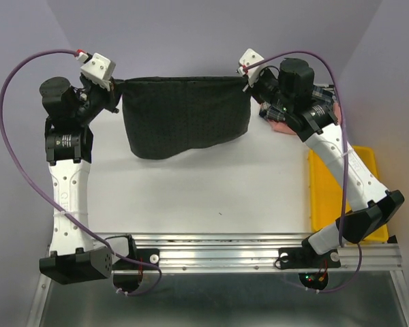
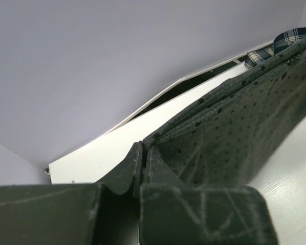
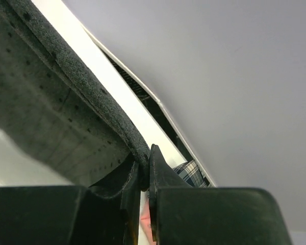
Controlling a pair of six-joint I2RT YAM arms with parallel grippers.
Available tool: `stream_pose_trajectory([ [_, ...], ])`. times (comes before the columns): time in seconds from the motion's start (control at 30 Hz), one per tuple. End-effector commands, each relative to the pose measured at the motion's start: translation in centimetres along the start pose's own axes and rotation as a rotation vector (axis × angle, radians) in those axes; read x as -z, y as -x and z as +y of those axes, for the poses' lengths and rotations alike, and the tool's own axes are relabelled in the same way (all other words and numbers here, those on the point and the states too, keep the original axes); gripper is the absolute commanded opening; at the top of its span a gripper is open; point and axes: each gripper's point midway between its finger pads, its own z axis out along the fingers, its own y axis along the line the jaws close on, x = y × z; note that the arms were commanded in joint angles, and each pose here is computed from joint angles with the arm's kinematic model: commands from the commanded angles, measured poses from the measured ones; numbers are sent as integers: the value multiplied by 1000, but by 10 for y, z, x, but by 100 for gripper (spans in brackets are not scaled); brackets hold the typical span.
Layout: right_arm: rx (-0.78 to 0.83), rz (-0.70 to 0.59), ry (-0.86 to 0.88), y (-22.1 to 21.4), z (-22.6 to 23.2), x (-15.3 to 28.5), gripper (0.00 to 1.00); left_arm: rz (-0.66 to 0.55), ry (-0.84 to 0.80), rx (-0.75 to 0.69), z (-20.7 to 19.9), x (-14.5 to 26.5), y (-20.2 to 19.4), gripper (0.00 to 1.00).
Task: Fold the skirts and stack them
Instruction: Flatten the skirt out
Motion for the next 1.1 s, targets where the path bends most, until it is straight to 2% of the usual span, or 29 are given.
stream_pose_trajectory([
  [0.0, -9, 0, -74, 9, -30, 32, 1, -97, 139, -168, 21, 30, 35, 0],
  [0.23, -38, 22, 52, -3, 4, 69, 1, -51, 113, -244, -20, 76, 2, 0],
  [0.37, -67, 3, 89, 9, 10, 102, 1, -79, 122, -292, -49, 119, 11, 0],
  [0.57, -77, 35, 157, 2, 25, 118, 1, -65, 155, -238, -59, 142, 19, 0],
  [0.67, -56, 89, 155, -24, 33, 98, 1, -14, 116, -194, -56, 128, 8, 0],
  [0.73, -41, 213, 159, -70, 46, 72, 1, 54, 67, -134, -50, 106, -17, 0],
  [0.77, -25, 249, 134, -84, 45, 59, 1, 101, 41, -81, -45, 89, -35, 0],
  [0.8, -4, 351, 137, -121, 54, 37, 1, 126, 22, -49, -42, 77, -49, 0],
  [0.83, -24, 399, 148, -141, 58, 27, 1, 150, 23, -18, -39, 66, -61, 0],
  [0.9, -63, 444, 166, -169, 62, 5, 1, 246, 69, 59, -27, 33, -101, 0],
  [0.93, -92, 504, 211, -201, 74, -16, 1, 284, 92, 74, -22, 20, -117, 0],
  [0.97, -114, 490, 198, -199, 67, -33, 1, 363, 127, 106, -12, -2, -147, 0],
  [1.0, -128, 504, 208, -207, 70, -47, 1, 405, 130, 116, -8, -14, -162, 0],
  [1.03, -158, 533, 191, -227, 61, -74, 1, 405, 118, 131, -11, -31, -161, 0],
  [1.07, -169, 539, 193, -236, 59, -88, 1, 482, 125, 165, -6, -51, -195, 0],
])
